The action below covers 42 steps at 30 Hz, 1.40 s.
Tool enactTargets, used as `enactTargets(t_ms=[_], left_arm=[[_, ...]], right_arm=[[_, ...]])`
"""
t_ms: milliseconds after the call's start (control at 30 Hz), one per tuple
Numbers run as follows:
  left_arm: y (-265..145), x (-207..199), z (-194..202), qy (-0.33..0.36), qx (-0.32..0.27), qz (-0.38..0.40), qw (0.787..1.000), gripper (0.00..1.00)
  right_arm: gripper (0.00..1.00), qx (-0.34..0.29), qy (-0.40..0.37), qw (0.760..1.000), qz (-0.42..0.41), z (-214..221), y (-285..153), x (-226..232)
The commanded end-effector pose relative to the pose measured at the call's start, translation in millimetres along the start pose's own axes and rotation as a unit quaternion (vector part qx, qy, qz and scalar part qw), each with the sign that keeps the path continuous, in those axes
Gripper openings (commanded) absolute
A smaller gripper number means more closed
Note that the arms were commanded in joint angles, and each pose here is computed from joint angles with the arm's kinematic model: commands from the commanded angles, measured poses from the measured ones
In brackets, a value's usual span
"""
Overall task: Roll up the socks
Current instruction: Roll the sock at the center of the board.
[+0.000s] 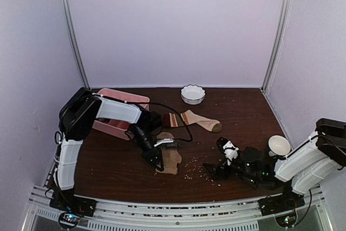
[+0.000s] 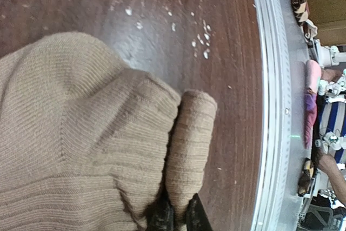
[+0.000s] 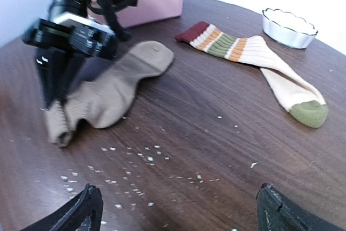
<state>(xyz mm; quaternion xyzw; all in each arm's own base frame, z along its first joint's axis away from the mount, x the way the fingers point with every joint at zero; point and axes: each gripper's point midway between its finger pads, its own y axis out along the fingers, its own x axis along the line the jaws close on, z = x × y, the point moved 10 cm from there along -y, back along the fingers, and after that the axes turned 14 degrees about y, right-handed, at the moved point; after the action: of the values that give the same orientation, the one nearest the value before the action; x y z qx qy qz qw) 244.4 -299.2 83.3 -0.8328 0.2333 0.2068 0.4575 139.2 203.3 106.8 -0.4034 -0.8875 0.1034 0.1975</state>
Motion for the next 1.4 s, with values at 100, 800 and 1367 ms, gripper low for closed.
enactTargets(t_ms=[100, 800, 1367], left_arm=[[16, 1, 20, -0.028, 0.05, 0.027, 0.998, 0.0], [26, 27, 27, -0.075, 0.094, -0.021, 0.993, 0.0], [-6, 10, 11, -0.014, 0.074, -0.087, 0.993, 0.53]], right_arm=[[1.0, 0.052, -0.181, 0.981, 0.04, -3, 20, 31], [0.46, 0.164, -0.296, 0.927, -0.161, 18, 101, 126], [0.02, 0.293, -0.138, 0.93, -0.174, 51, 123, 76]])
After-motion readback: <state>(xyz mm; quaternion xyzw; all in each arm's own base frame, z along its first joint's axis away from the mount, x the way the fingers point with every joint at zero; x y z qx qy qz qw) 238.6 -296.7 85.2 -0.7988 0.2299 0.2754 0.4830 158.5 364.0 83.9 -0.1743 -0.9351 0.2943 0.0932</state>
